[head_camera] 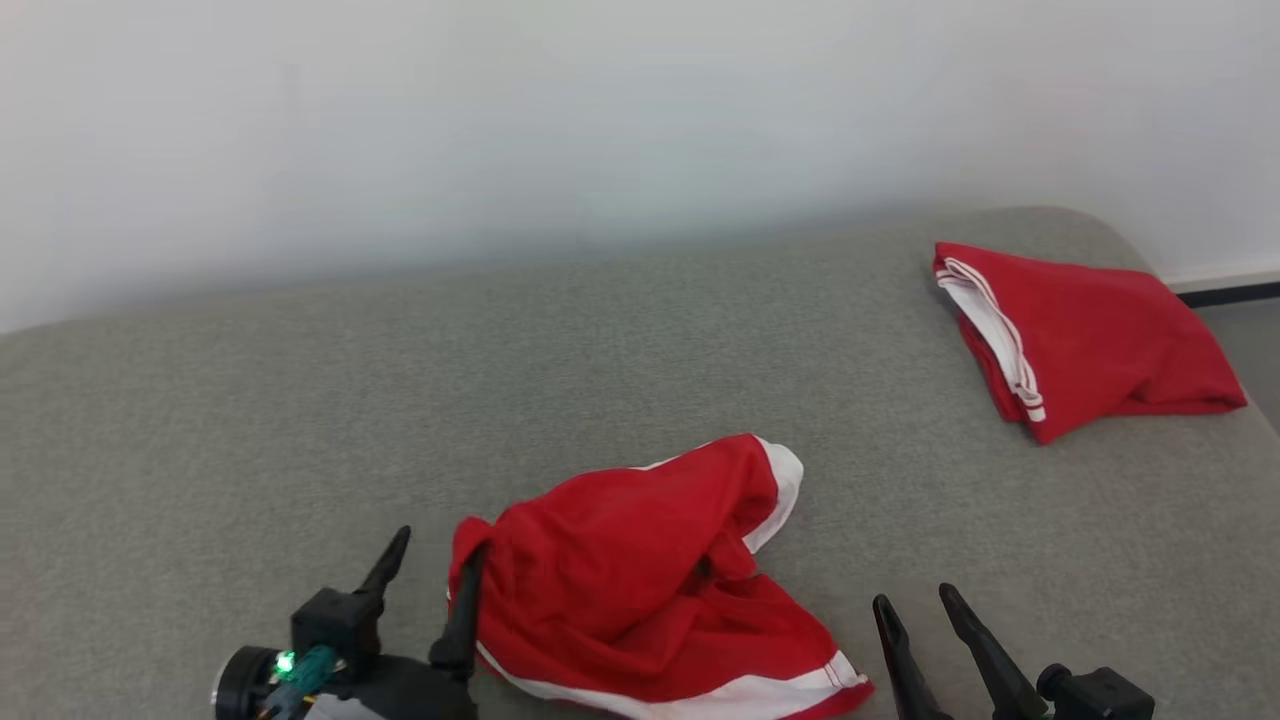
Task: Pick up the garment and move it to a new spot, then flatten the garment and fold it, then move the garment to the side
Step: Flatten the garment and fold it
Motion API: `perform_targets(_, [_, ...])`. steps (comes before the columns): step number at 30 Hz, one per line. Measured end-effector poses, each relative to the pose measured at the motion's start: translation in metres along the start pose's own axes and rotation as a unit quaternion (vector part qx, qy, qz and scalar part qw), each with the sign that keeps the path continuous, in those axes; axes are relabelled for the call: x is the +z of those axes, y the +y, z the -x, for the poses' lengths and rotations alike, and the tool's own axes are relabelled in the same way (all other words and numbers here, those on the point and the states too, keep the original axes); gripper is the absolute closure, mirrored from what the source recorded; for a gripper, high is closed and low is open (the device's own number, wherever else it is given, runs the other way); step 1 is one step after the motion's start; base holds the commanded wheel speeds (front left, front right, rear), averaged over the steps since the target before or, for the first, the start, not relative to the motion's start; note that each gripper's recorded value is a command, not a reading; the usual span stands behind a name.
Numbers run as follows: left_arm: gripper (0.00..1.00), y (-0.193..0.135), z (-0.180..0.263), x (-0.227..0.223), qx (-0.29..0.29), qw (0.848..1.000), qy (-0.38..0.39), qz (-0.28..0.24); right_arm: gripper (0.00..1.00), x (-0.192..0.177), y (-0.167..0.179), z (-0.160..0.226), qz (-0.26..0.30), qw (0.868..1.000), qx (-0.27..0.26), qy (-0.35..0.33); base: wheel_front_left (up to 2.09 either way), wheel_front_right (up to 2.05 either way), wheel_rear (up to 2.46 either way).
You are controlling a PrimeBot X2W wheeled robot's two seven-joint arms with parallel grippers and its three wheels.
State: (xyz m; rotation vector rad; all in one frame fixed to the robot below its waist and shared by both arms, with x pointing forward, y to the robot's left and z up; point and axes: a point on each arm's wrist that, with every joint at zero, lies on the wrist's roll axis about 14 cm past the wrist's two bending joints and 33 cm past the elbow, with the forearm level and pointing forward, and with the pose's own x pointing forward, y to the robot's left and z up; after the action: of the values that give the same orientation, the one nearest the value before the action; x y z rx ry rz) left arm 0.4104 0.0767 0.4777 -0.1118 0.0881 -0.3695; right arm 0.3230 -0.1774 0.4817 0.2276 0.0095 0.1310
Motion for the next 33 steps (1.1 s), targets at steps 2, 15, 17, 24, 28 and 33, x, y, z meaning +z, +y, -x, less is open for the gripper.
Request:
perform_targets(2, [0.0, 0.011, 0.009, 0.012, 0.015, 1.0, -0.021, -0.006, 0.0, -0.001, 0.006, -0.002, -0.001, 1.0, 0.009, 0.001, 0.0, 0.0, 0.0])
perform_targets(15, [0.0, 0.013, 0.047, -0.013, 0.027, 0.999, 0.045, -0.004, 0.0, -0.003, 0.013, -0.006, -0.004, 1.0, 0.021, 0.005, 0.0, 0.0, 0.0])
perform_targets(17, [0.0, 0.009, 0.049, -0.02, 0.02, 0.998, 0.056, -0.004, 0.0, -0.002, 0.01, -0.005, -0.003, 1.0, 0.017, 0.002, 0.0, 0.0, 0.0])
perform_targets(24, [0.0, 0.023, 0.052, -0.01, 0.037, 0.999, 0.035, -0.011, 0.0, -0.004, -0.002, 0.002, -0.003, 1.0, -0.003, 0.005, 0.0, 0.0, 0.0])
perform_targets(28, [0.0, 0.036, 0.053, 0.017, 0.064, 0.998, -0.022, -0.014, 0.0, -0.008, -0.001, 0.002, -0.004, 1.0, -0.001, 0.012, 0.0, 0.0, 0.0])
perform_targets(33, [0.0, 0.055, 0.071, 0.033, 0.119, 0.991, -0.064, -0.014, 0.0, -0.022, 0.006, 0.003, -0.011, 0.999, 0.012, 0.035, 0.0, 0.0, 0.0])
